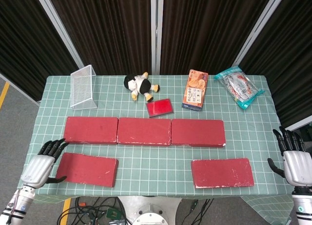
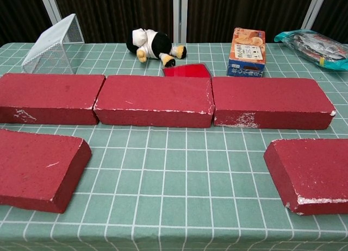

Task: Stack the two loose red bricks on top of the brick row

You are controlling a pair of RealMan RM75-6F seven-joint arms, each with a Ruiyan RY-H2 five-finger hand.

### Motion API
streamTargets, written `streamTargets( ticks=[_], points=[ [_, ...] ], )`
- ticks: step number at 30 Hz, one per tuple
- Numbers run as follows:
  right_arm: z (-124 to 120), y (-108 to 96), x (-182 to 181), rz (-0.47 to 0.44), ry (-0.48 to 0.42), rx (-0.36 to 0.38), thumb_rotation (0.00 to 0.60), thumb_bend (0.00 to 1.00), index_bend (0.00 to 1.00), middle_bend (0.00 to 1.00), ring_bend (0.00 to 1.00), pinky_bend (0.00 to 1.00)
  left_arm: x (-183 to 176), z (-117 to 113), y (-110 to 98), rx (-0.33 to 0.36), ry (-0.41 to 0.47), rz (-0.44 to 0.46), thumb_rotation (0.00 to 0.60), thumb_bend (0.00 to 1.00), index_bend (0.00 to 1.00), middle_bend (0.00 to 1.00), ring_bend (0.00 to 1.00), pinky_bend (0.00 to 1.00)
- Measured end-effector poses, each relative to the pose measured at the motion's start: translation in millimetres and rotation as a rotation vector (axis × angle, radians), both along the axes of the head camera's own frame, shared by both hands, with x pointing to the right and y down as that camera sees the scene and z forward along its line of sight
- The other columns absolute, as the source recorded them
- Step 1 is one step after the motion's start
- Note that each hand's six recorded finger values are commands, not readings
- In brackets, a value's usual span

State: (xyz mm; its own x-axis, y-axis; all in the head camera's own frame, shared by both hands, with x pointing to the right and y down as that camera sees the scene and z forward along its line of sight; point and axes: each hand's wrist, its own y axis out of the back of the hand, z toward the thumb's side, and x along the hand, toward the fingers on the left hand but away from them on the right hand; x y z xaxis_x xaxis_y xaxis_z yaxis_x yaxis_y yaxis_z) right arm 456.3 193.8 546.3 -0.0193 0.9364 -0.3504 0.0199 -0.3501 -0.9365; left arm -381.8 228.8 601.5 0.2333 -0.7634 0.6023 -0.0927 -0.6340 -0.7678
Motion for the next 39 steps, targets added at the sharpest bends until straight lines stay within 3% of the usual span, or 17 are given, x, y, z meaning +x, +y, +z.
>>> streamTargets(
  ticks=[5, 17, 31, 39],
  points=[
    [-0.7, -2.9, 0.5, -0.006, 0.016, 0.0, 0.6, 0.22, 0.0, 0.0, 0.0, 0.0, 36.6, 18.2, 7.1, -0.086, 0.052, 0.086, 0.6, 0.0, 0.06, 0.01, 0.0, 0.04],
    [0.8, -8.4, 9.5, 0.008, 0.031, 0.0, 0.6, 0.22, 0.0, 0.0, 0.0, 0.0, 81.1, 39.9, 16.3, -0.167, 0.051, 0.209, 0.6, 0.0, 0.05, 0.01, 0.0, 0.04],
    [3.9, -7.1, 14.0, 0.021, 0.024, -0.004, 0.6, 0.23, 0.0, 0.0, 0.0, 0.0, 91.6, 58.3, 12.6, -0.226, 0.027, 0.211, 0.6, 0.0, 0.05, 0.01, 0.0, 0.04],
    [5.1, -6.2, 16.8, 0.034, 0.027, -0.004, 0.6, 0.23, 0.0, 0.0, 0.0, 0.0, 83.8, 65.0, 9.5, -0.24, -0.018, 0.2, 0.6, 0.0, 0.07, 0.08, 0.0, 0.04]
  ],
)
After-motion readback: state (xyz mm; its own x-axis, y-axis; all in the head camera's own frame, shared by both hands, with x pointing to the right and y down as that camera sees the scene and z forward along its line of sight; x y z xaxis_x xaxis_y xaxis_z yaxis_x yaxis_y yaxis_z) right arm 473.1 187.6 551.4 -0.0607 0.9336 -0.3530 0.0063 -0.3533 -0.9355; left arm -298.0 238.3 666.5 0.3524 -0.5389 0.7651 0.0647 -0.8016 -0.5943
